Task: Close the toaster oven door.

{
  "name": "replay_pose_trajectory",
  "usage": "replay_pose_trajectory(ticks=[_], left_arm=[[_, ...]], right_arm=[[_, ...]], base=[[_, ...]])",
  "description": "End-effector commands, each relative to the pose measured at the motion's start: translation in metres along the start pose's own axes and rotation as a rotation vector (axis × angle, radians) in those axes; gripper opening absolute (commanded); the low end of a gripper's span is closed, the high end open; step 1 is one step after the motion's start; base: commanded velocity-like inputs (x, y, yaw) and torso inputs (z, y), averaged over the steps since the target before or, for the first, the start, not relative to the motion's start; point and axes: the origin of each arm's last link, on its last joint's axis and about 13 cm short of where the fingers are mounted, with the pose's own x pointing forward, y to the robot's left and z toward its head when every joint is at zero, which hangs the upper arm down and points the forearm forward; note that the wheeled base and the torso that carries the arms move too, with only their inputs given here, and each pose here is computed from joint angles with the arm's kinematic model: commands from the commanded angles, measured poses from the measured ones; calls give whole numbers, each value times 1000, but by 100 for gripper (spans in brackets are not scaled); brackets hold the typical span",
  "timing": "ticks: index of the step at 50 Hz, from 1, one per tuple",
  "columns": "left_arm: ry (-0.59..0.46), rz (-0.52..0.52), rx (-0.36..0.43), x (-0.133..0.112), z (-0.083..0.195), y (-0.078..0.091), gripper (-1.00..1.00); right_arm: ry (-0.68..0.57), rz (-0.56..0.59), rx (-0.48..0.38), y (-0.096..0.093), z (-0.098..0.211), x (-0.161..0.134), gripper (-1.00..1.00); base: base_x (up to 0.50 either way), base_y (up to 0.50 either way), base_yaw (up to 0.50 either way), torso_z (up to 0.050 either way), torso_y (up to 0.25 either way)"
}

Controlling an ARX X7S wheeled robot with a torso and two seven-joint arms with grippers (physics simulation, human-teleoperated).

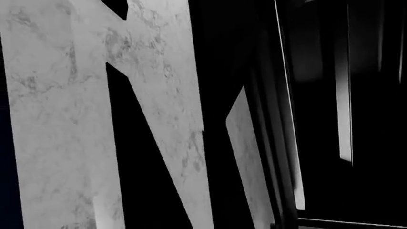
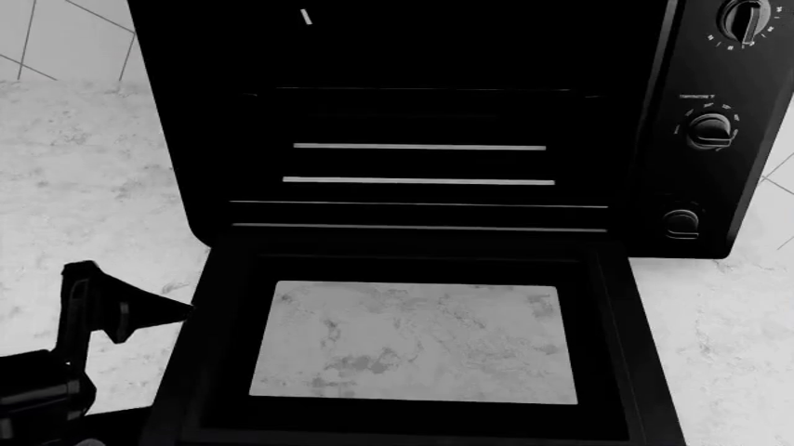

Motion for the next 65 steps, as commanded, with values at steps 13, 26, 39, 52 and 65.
replay_pose_trajectory(ticks=[13,26,39,52,65], left_arm=[[-43,63,-2,7,3,7,100],[-74,197,-40,5,3,12,100],[-112,276,-121,10,7,1,100],[-144,400,-170,13,10,-1,100],[-183,494,-141,19,12,7,100]], right_arm=[[-1,-4,-1,-1,1,-2,100],[-3,-8,3,-2,1,-2,100],[-8,-10,1,-2,4,-2,100],[-8,-13,-1,-3,5,-3,100],[-10,-17,-2,-4,6,-4,100]], base=[[0,0,0,0,0],[0,0,0,0,0],[0,0,0,0,0],[0,-2,-3,0,1],[1,-4,-6,0,0]])
